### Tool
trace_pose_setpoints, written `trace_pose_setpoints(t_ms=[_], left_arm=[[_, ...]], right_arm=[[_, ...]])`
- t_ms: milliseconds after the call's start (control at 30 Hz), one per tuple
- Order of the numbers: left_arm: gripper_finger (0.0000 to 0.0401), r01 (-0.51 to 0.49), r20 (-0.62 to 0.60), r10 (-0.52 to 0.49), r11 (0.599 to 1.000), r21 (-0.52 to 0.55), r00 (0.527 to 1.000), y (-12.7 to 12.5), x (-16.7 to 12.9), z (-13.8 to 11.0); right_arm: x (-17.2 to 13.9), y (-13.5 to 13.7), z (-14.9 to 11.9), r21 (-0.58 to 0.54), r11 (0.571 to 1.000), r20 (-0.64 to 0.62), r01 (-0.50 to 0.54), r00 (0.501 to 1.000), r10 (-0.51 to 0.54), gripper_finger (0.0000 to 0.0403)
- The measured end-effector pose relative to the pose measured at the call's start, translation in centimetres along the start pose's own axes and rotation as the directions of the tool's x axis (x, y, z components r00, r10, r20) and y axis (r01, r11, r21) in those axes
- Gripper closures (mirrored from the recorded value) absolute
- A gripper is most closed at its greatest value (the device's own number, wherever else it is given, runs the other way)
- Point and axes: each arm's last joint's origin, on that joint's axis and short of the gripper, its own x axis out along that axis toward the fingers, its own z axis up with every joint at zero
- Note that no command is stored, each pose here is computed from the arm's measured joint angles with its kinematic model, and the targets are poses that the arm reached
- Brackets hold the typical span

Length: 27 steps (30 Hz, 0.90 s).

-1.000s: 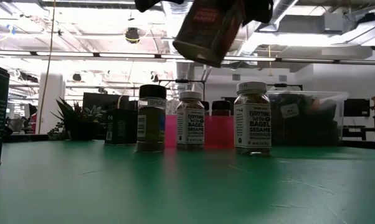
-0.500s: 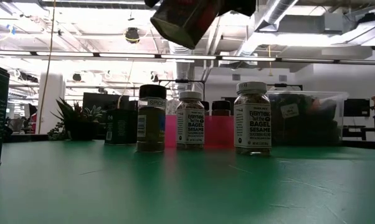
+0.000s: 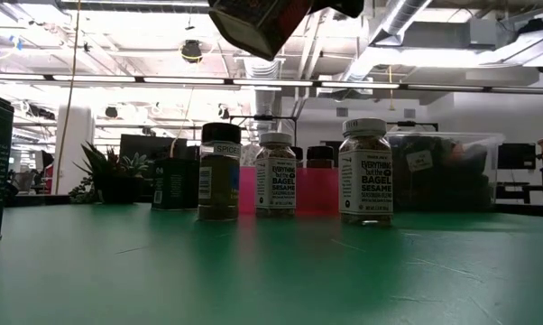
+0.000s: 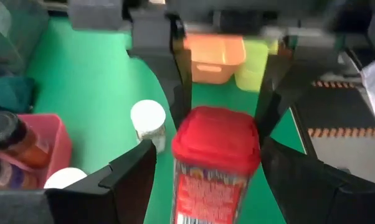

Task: Sort spices by type
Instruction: Put the red seasoning can into the blue bin

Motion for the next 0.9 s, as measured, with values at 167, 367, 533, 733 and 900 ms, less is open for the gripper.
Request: trace_pose_setpoints(t_ms=[167,367,533,733,900], left_arm=[[0.0124,0.003,-0.046,-0.002,1.000,0.018,0.999,0.1,0.0,-0.4],[0.0125,0.005,-0.042,-0.004,0.999,0.032,0.999,0.1,0.0,-0.4],[0.0147,0.016,-0.038,-0.014,0.999,0.052,0.999,0.1,0.0,-0.3],[0.0214,0.044,-0.050,-0.041,0.997,0.059,0.998,0.0,0.0,-0.4],[0.0214,0.044,-0.053,-0.042,0.998,0.050,0.998,0.0,-0.1,-0.4]], right_arm=[[-0.5,-0.2,0.3,-0.010,1.000,0.021,-0.007,1.000,0.008,0.0151],[-0.5,0.0,0.6,-0.018,1.000,0.048,-0.021,0.999,0.022,0.0151],[-0.5,-0.2,0.8,-0.015,1.000,0.059,-0.023,0.998,0.024,0.0149],[-0.5,-0.2,0.9,-0.016,1.000,0.066,-0.027,0.997,0.028,0.0141],[-0.5,-0.1,1.1,-0.006,0.999,0.087,-0.039,0.995,0.040,0.0139]])
